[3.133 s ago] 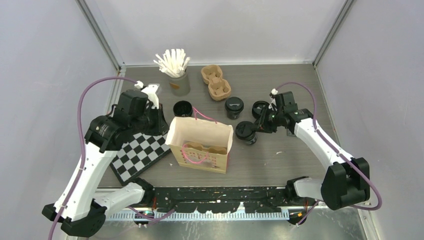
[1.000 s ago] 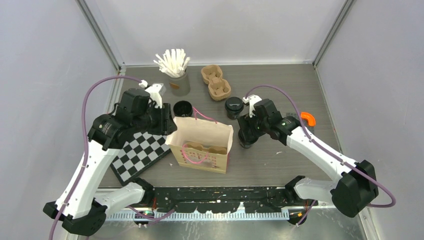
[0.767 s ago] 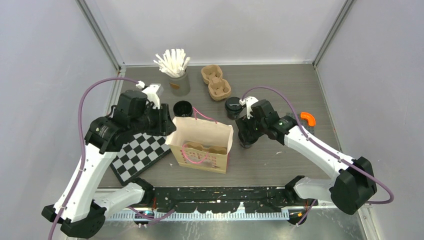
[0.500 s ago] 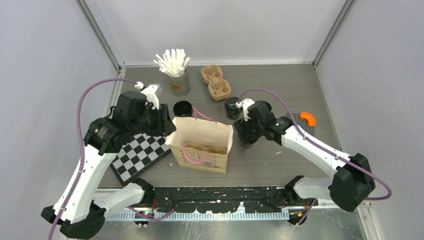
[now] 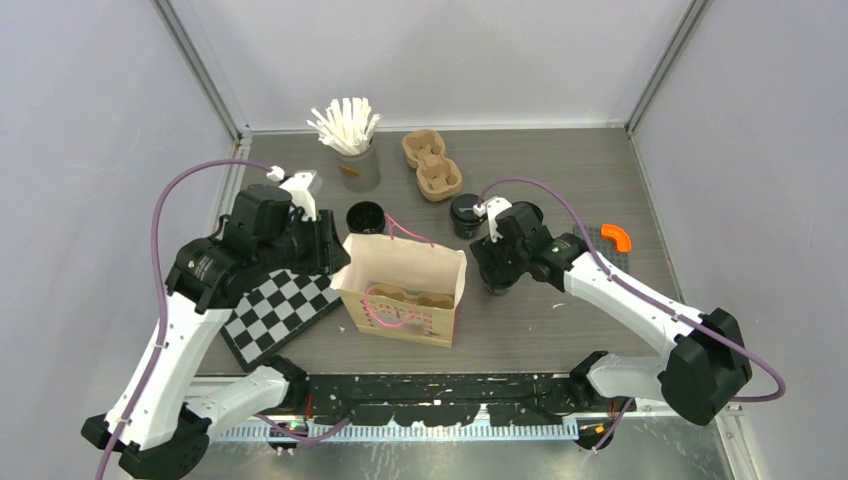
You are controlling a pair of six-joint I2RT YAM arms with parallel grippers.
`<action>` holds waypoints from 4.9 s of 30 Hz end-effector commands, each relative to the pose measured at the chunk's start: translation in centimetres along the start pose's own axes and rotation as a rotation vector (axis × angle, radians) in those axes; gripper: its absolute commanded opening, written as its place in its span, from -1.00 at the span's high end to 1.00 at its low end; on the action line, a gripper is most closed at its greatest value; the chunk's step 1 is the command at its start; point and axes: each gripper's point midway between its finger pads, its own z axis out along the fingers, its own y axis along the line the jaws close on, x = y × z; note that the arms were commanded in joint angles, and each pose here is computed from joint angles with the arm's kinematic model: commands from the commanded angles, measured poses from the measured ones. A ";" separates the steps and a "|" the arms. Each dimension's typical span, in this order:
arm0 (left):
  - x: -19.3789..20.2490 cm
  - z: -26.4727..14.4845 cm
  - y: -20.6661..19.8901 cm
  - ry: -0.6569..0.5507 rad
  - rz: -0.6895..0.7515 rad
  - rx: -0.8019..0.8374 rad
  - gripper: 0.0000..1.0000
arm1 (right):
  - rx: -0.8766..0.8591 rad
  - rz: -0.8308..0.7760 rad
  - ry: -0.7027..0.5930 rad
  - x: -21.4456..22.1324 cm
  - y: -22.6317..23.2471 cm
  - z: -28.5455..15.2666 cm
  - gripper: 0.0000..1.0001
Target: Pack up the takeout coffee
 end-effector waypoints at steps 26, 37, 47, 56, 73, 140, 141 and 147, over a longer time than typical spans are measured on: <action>-1.1 0.5 0.9 0.077 -0.113 -0.111 0.07 | -0.523 0.283 -0.481 -17.4 6.5 -28.3 -0.39; -1.6 1.8 -1.2 0.127 -0.179 0.057 0.15 | -0.722 0.231 -0.473 -18.1 11.4 -26.7 -0.39; -1.2 3.3 -2.0 0.096 -0.290 0.115 0.56 | -0.797 0.108 -0.487 -16.9 12.9 -26.6 -0.40; -1.6 3.9 -4.4 0.081 -0.402 0.256 0.74 | -0.798 0.059 -0.447 -16.9 14.8 -26.7 -0.41; -2.8 0.1 1.6 0.018 -0.227 -0.123 0.32 | -0.512 -0.208 -0.490 -19.2 16.8 -20.4 -0.42; 3.2 1.2 -2.3 -0.037 0.032 0.310 -0.15 | -0.244 -0.921 -0.385 -6.4 17.3 -14.7 -0.39; 3.2 1.3 -2.3 -0.037 0.036 0.312 -0.16 | -0.243 -0.918 -0.382 -6.4 17.4 -14.6 -0.40; 4.0 2.0 -2.3 -0.008 0.048 0.327 -0.13 | -0.234 -0.910 -0.366 -6.0 17.5 -14.4 -0.39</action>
